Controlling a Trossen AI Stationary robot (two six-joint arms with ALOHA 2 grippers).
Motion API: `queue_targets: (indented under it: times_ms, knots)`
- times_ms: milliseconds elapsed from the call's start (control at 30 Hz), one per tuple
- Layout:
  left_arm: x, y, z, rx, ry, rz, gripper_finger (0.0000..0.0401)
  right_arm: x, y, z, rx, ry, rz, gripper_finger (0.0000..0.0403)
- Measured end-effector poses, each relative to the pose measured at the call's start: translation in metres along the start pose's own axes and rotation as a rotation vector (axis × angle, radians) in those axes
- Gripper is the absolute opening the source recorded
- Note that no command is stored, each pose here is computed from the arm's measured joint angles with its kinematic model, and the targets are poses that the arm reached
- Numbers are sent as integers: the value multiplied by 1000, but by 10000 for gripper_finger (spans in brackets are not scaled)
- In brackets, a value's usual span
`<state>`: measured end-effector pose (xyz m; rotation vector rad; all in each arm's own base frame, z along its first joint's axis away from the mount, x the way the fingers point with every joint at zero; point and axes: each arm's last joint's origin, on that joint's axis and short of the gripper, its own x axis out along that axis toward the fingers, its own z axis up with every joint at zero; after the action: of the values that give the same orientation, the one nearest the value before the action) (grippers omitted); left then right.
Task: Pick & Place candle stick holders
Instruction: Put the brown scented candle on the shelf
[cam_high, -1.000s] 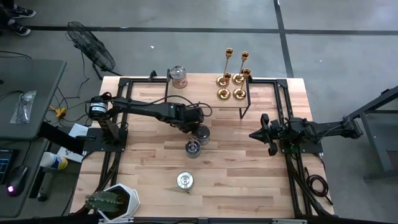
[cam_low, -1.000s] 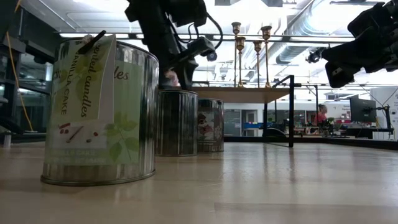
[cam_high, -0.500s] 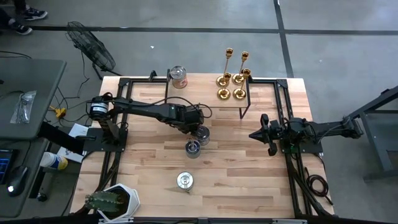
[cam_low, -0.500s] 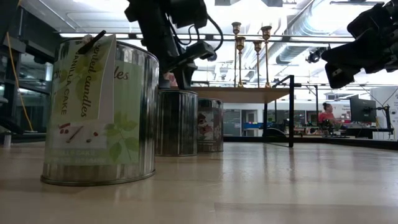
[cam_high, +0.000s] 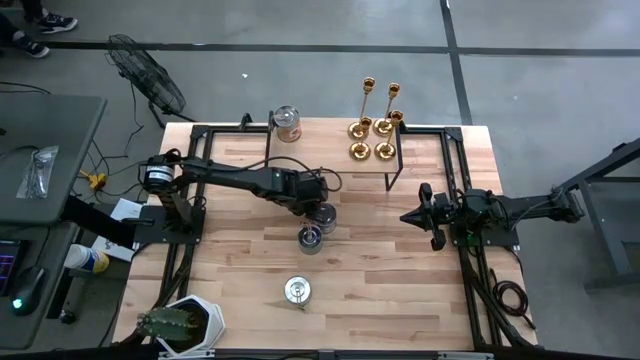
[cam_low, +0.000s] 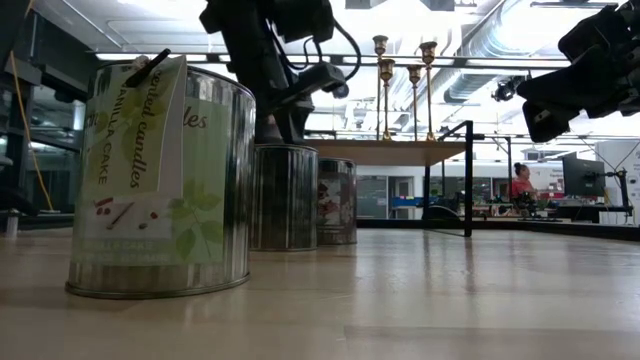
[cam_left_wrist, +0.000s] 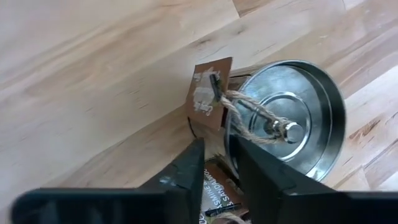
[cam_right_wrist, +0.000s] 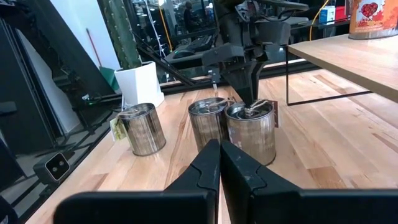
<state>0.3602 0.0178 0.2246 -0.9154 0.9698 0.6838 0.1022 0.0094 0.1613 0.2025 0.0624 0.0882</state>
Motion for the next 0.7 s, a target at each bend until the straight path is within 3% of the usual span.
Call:
queue_targets:
  times_ms: [233, 700]
  knots:
    - [0, -1, -2, 53, -3, 1, 7, 0, 0, 0, 0, 0, 0, 4]
    - [-2, -3, -5, 120, 0, 9, 1, 0, 0, 0, 0, 0, 0, 4]
